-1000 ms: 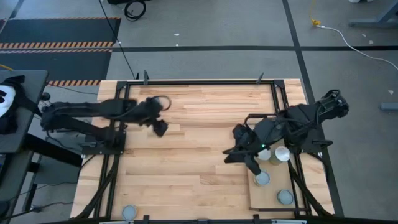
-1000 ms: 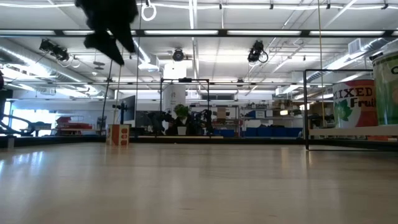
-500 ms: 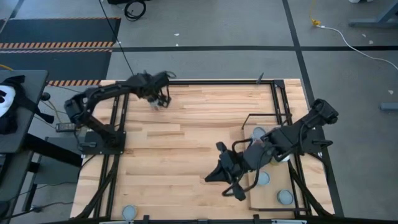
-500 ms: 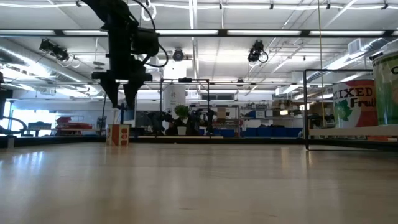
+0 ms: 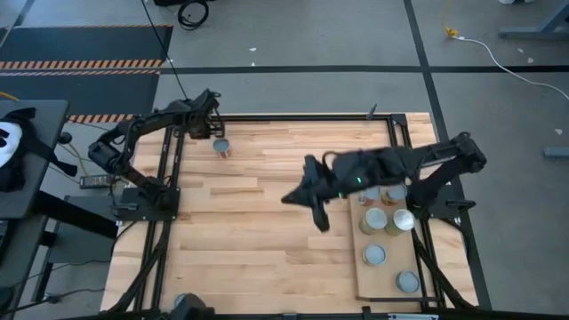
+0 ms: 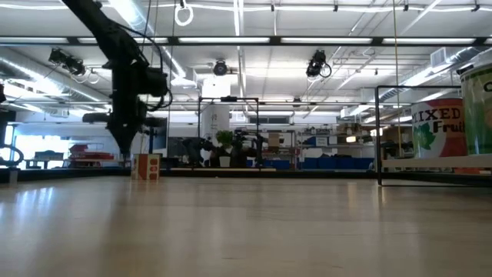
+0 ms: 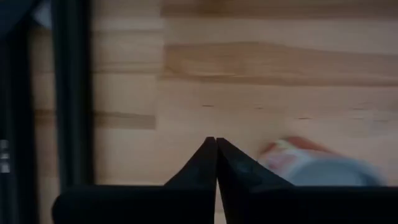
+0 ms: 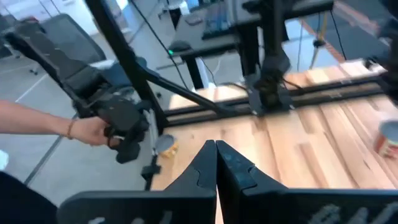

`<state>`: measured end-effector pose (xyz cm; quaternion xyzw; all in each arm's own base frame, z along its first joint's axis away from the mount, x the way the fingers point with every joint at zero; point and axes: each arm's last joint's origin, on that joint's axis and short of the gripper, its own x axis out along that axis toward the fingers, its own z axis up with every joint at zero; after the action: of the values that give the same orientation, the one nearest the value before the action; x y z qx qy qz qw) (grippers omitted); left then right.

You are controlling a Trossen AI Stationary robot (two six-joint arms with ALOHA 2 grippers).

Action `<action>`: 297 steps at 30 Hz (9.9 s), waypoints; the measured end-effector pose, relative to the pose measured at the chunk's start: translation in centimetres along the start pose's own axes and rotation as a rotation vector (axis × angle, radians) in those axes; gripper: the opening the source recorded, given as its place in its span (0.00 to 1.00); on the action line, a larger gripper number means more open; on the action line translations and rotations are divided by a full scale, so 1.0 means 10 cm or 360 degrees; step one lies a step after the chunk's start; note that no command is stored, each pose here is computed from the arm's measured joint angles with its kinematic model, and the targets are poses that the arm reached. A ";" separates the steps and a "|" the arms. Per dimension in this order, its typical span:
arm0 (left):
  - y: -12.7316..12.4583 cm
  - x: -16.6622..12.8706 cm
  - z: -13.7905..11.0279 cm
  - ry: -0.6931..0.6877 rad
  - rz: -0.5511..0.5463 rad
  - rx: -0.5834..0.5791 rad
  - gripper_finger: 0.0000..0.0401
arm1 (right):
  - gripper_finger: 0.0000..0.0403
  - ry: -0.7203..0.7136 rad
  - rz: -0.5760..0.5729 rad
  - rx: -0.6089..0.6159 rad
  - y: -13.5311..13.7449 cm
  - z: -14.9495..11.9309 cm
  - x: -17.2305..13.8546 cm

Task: Pick and place cans onto a shelf
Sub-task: Put the canned tomato on the shelf, then put the canned corn on the shelf

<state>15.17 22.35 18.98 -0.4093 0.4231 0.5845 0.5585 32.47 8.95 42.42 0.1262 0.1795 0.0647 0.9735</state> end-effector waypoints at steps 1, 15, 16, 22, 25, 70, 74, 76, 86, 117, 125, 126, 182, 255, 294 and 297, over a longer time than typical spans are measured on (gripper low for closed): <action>0.02 0.04 -0.03 0.0001 0.0022 0.0024 0.03 | 0.00 0.0021 -0.0009 0.0012 -0.09 0.02 0.00; -0.58 0.17 -0.42 -0.0378 -0.0638 0.0377 0.01 | 0.04 0.0058 -0.0234 -0.0299 -1.16 0.25 -0.14; -0.67 0.14 -0.45 -0.0434 -0.0709 0.0406 0.01 | 0.05 0.0074 -0.0282 -0.0300 -1.21 0.25 -0.15; -1.20 0.02 -0.79 -0.0568 -0.1117 0.0535 0.01 | 0.21 0.0293 -0.0616 -0.0314 -1.63 0.09 -0.18; -1.44 0.01 -0.97 -0.0490 -0.1184 0.0563 0.01 | 0.33 0.0404 -0.0616 -0.0399 -1.83 -0.06 -0.17; 0.37 -2.34 -0.89 -0.1414 -0.0665 0.0708 0.01 | 0.93 0.0626 -0.0742 -0.0008 -3.24 -0.88 1.72; 0.39 -2.33 -0.84 -0.1449 -0.0579 0.0762 0.01 | 0.93 0.0721 -0.0770 -0.0043 -3.33 -1.04 1.77; 0.40 -2.32 -0.82 -0.1456 -0.0547 0.0766 0.01 | 0.93 0.0713 -0.0796 -0.0045 -3.33 -1.02 1.76; 0.43 -2.30 -0.76 -0.1465 -0.0493 0.0816 0.01 | 0.92 0.0991 -0.0859 -0.0033 -3.34 -1.15 1.66; 0.37 -2.39 -0.80 -0.1475 -0.0797 0.0689 0.01 | 0.58 0.0873 -0.0545 -0.0616 -3.44 -1.10 1.71; 0.42 -2.57 -0.85 -0.1472 -0.1023 0.0505 0.01 | 0.53 0.0735 -0.0298 -0.0617 -2.95 -0.44 1.13; 0.43 -2.61 -0.85 -0.1488 -0.1053 0.0489 0.01 | 0.52 0.0734 -0.0257 -0.0605 -2.86 -0.35 1.00; -0.30 -2.93 -1.89 -0.1092 -0.1891 0.0880 0.01 | 0.50 0.1408 0.0317 -0.0012 0.64 -2.10 -1.37; -0.71 -2.92 -2.07 -0.1237 -0.1918 0.0871 0.01 | 0.65 0.1646 -0.0055 -0.0489 0.42 -3.03 -1.79; 0.11 -2.42 -2.94 0.0819 -0.1055 0.1324 0.24 | 0.61 0.1089 -0.0421 0.0188 0.35 -1.29 -0.81; 0.25 -2.40 -3.05 0.0803 -0.0930 0.1442 0.37 | 0.60 0.0889 -0.0387 0.0194 0.26 -1.13 -0.42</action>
<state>13.83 -14.06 32.53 -0.3559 0.6198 0.0526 0.6975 24.27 13.25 34.27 0.1394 0.4575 -0.0311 0.8777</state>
